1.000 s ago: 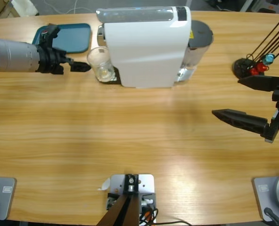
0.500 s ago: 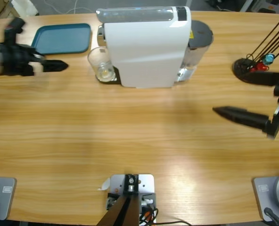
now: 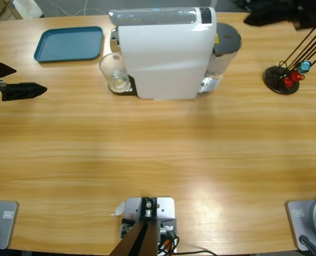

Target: Pour coffee

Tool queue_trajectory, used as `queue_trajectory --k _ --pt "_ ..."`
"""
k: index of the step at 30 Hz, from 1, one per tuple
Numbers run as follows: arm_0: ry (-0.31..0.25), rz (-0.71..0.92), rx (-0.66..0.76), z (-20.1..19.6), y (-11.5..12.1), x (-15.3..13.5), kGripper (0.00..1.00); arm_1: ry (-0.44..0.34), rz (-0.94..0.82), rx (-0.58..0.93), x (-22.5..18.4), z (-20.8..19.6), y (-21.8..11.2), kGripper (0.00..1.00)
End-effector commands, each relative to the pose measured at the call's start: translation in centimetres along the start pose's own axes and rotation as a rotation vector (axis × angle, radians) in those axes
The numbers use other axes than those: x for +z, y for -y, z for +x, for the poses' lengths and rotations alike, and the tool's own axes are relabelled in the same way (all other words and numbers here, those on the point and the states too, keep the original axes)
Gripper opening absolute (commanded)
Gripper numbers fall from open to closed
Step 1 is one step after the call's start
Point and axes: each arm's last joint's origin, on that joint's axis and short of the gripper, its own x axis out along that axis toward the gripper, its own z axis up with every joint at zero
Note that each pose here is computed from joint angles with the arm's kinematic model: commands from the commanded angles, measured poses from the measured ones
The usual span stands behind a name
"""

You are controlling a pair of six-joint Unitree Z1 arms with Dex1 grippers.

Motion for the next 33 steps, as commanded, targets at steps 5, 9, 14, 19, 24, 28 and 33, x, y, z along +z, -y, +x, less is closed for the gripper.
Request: queue_trajectory --k 5,9,14,19,24,28,33 --pt "-0.053 0.017 0.037 1.6 0.2 -1.2 0.977 -0.107 -0.008 0.077 3.1 7.8 1.5 0.0" --pt "-0.055 0.017 0.037 1.7 0.2 -1.2 0.977 -0.128 -0.023 0.079 4.1 9.0 1.9 0.0" --pt "-0.06 0.018 0.037 1.9 0.2 -1.2 0.977 -0.139 -0.033 0.079 5.3 9.5 2.1 0.0" --pt "-0.061 0.02 0.037 2.0 0.2 -1.2 0.977 -0.149 -0.033 0.083 5.7 9.9 2.2 0.0" --pt "-0.064 0.02 0.037 2.1 0.2 -1.1 0.977 -0.162 -0.053 0.104 5.7 10.0 1.1 0.0" --pt "-0.066 0.02 0.037 2.1 0.2 -1.1 0.977 -0.168 -0.076 0.119 5.8 9.7 0.0 0.0" --pt "-0.069 0.021 0.037 2.2 0.2 -1.1 0.977 -0.167 -0.081 0.122 6.1 9.7 -0.2 0.0"
